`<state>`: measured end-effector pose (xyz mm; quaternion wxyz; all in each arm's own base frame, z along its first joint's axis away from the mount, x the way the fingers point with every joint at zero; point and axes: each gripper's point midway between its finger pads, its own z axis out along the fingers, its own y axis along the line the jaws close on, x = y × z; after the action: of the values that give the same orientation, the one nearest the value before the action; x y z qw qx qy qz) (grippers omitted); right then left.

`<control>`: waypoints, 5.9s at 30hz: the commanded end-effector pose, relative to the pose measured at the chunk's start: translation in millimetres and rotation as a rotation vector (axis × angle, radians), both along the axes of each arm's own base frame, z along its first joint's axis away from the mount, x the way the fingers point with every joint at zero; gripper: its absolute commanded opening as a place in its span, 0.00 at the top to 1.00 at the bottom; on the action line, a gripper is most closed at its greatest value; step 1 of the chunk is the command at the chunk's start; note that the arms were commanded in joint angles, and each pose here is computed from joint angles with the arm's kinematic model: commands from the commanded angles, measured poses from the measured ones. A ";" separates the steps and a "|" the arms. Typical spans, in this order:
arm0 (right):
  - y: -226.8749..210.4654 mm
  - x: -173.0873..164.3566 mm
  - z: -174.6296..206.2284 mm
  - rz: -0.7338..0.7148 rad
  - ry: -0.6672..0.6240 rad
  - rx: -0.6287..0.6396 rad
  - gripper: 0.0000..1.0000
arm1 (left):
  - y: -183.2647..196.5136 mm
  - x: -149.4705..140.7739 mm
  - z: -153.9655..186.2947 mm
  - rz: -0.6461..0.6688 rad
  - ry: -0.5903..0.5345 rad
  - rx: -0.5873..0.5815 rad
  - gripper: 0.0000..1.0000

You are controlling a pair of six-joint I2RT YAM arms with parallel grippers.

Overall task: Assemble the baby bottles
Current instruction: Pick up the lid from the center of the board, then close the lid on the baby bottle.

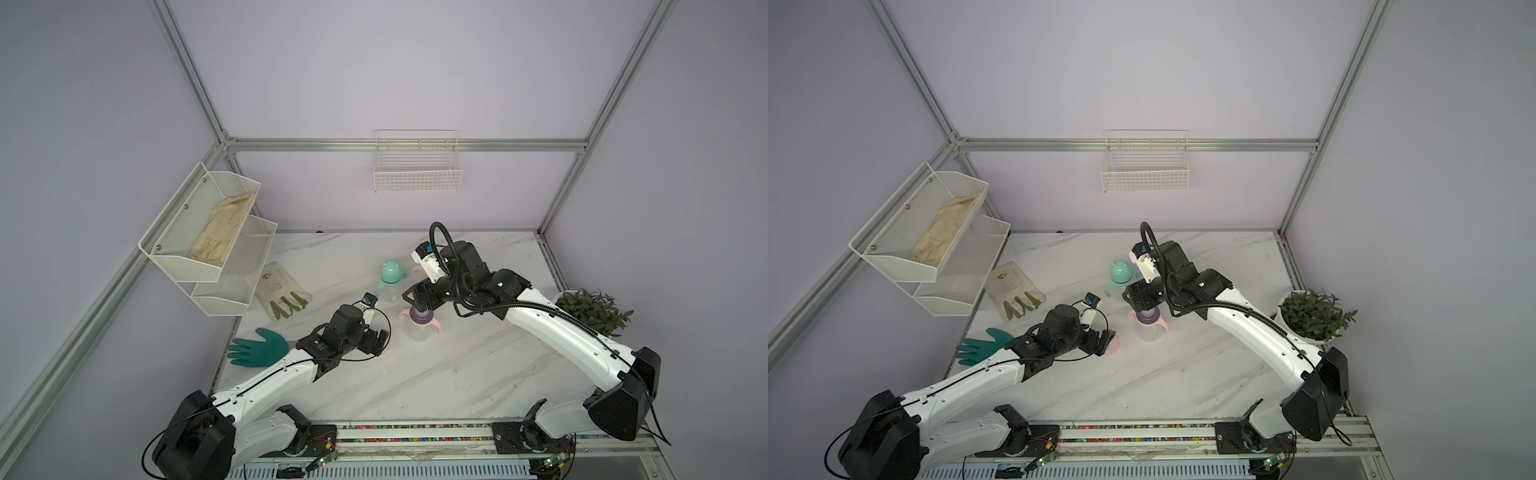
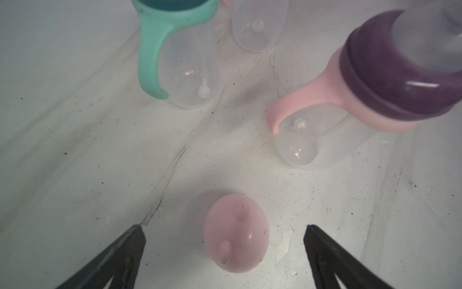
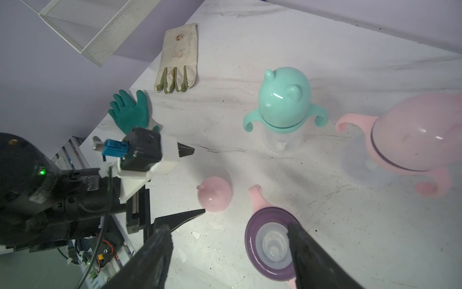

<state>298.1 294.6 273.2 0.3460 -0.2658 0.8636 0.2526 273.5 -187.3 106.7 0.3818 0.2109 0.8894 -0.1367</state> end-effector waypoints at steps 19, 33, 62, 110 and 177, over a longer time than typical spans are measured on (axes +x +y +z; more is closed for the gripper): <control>-58.5 21.0 12.2 -0.252 -0.042 0.022 0.07 | -11.8 2.7 -55.7 0.045 0.023 -0.019 0.10; -79.2 27.4 1.1 -0.315 -0.016 0.016 0.05 | -12.4 4.3 -45.0 0.036 -0.021 -0.011 0.34; -138.5 34.5 -34.3 -0.476 0.042 -0.017 0.05 | -119.8 36.5 184.0 -0.402 -0.239 -0.149 0.41; -148.9 34.2 -63.3 -0.481 0.106 -0.040 0.05 | -144.4 31.8 105.5 -0.502 -0.064 0.012 0.31; -53.2 50.9 -75.6 -0.194 0.317 0.405 0.38 | -105.5 -3.0 54.8 -0.424 -0.129 -0.079 0.40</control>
<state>347.0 240.0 199.1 0.2744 -0.0640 0.8643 0.4167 260.8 -289.5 159.7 0.3837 0.3954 0.7999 -0.2378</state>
